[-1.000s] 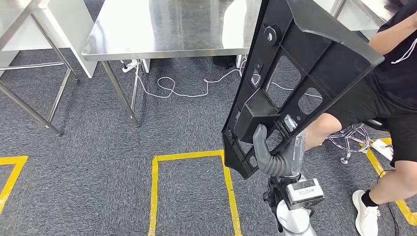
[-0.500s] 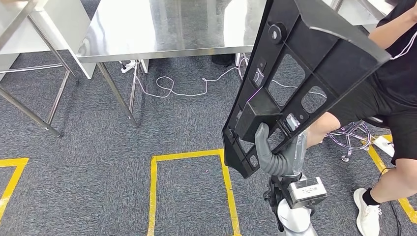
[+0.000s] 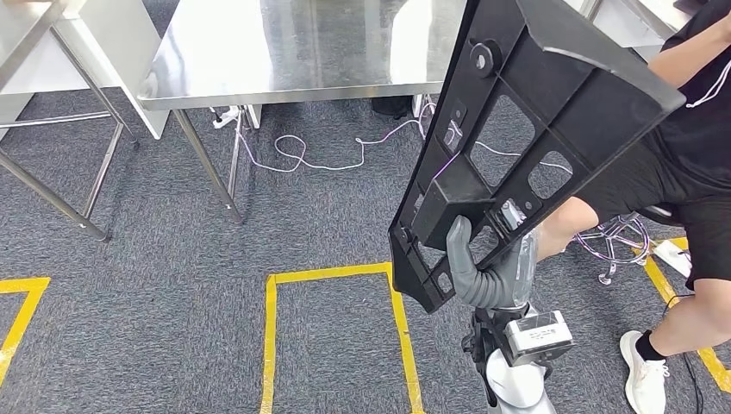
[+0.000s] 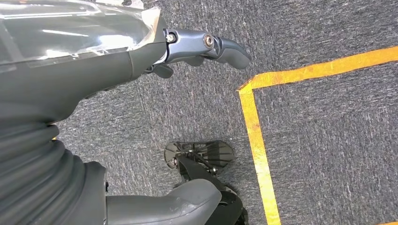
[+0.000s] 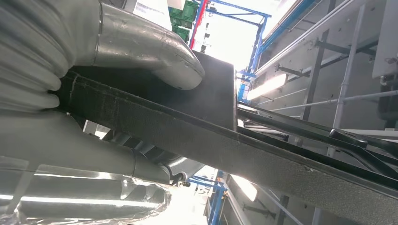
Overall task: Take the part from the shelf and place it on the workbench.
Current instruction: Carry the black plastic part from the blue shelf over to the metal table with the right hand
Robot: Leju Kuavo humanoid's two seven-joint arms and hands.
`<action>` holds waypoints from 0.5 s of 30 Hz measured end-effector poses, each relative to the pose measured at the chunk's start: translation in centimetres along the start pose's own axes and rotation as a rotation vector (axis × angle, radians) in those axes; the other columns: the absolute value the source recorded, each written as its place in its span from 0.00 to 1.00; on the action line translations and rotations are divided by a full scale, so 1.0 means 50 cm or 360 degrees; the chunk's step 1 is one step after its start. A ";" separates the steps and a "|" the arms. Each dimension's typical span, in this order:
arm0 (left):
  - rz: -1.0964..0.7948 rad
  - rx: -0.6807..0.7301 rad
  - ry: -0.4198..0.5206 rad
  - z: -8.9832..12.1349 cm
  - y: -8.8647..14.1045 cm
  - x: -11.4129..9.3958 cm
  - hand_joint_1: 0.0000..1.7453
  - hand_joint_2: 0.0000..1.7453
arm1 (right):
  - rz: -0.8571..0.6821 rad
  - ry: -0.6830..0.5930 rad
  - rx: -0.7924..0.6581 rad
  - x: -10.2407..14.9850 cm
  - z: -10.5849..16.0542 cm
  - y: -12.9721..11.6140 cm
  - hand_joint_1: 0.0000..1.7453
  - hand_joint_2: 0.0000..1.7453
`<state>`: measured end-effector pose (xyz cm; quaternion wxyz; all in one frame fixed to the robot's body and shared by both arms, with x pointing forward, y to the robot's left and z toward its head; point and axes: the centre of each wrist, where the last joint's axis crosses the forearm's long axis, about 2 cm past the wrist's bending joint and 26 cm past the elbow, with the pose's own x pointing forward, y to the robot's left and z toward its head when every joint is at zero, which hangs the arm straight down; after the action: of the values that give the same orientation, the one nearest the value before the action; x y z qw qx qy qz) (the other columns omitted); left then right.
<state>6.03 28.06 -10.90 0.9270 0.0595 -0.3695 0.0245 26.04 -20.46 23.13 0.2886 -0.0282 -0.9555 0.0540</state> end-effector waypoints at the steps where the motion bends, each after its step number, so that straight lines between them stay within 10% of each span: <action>1: 0.0000 0.0000 0.0000 0.000 0.000 0.000 0.00 1.00 | 0.0000 0.0000 0.0000 0.000 0.000 0.000 1.00 1.00; 15: 0.0008 0.0003 0.0001 0.002 -0.002 -0.002 0.00 1.00 | 0.0004 0.0004 0.0007 -0.004 0.000 -0.001 1.00 1.00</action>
<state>5.92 27.94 -10.91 0.9270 0.0596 -0.3694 0.0273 26.21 -20.54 23.04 0.2898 -0.0290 -0.9550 0.0565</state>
